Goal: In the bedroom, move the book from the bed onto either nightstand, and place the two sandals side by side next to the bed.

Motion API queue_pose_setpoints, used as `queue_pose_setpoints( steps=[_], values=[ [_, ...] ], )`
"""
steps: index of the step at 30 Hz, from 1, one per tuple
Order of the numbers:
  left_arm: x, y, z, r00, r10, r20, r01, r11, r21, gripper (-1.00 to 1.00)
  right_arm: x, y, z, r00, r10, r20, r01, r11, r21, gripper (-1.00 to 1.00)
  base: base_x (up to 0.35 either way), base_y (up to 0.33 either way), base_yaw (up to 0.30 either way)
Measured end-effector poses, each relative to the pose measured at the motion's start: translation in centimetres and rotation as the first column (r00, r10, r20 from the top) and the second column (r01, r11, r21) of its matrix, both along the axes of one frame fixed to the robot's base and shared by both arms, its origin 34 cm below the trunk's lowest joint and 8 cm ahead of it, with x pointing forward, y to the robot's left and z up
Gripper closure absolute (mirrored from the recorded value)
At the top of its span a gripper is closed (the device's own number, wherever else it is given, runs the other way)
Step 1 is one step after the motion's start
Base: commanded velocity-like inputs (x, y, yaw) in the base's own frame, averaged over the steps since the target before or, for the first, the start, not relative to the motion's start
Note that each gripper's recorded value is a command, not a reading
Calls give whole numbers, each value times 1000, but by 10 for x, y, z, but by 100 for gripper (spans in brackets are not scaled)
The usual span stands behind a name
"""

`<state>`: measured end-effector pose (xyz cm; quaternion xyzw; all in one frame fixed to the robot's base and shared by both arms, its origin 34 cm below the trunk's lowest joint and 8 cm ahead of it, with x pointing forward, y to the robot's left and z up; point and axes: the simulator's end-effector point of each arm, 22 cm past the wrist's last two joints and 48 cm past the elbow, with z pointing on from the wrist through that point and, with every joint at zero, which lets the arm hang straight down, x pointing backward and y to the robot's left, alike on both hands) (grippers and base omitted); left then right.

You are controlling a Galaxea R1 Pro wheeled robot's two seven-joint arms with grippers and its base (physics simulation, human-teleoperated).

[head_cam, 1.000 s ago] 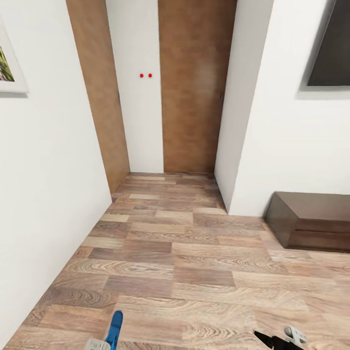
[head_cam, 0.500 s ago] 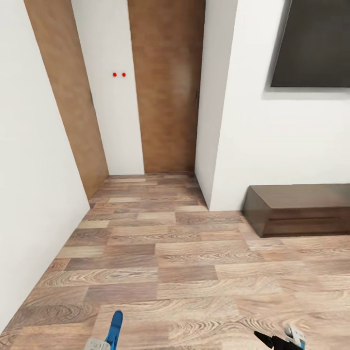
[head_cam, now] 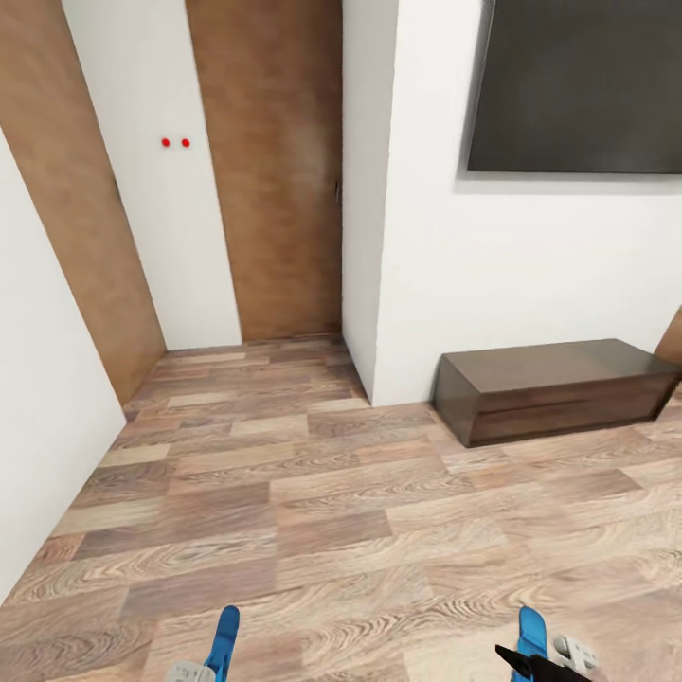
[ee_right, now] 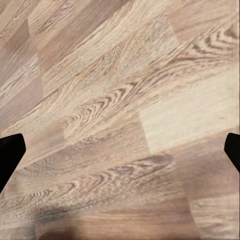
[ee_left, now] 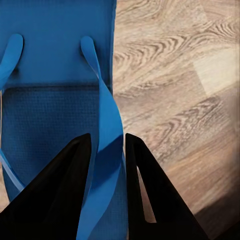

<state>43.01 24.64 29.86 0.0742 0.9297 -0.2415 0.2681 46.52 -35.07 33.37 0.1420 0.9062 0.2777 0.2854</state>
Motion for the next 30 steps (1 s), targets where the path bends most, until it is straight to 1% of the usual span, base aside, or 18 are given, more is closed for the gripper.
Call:
queue_pose_setpoints(
  steps=[26,30],
  values=[
    [0,0,0,1000,0,0,0,1000,0,100,0,0,0,1000,0,0,0,1000,0,-100,0,0,-283],
    [0,0,0,1000,0,0,0,1000,0,100,0,0,0,1000,0,0,0,1000,0,-100,0,0,-153]
  ],
)
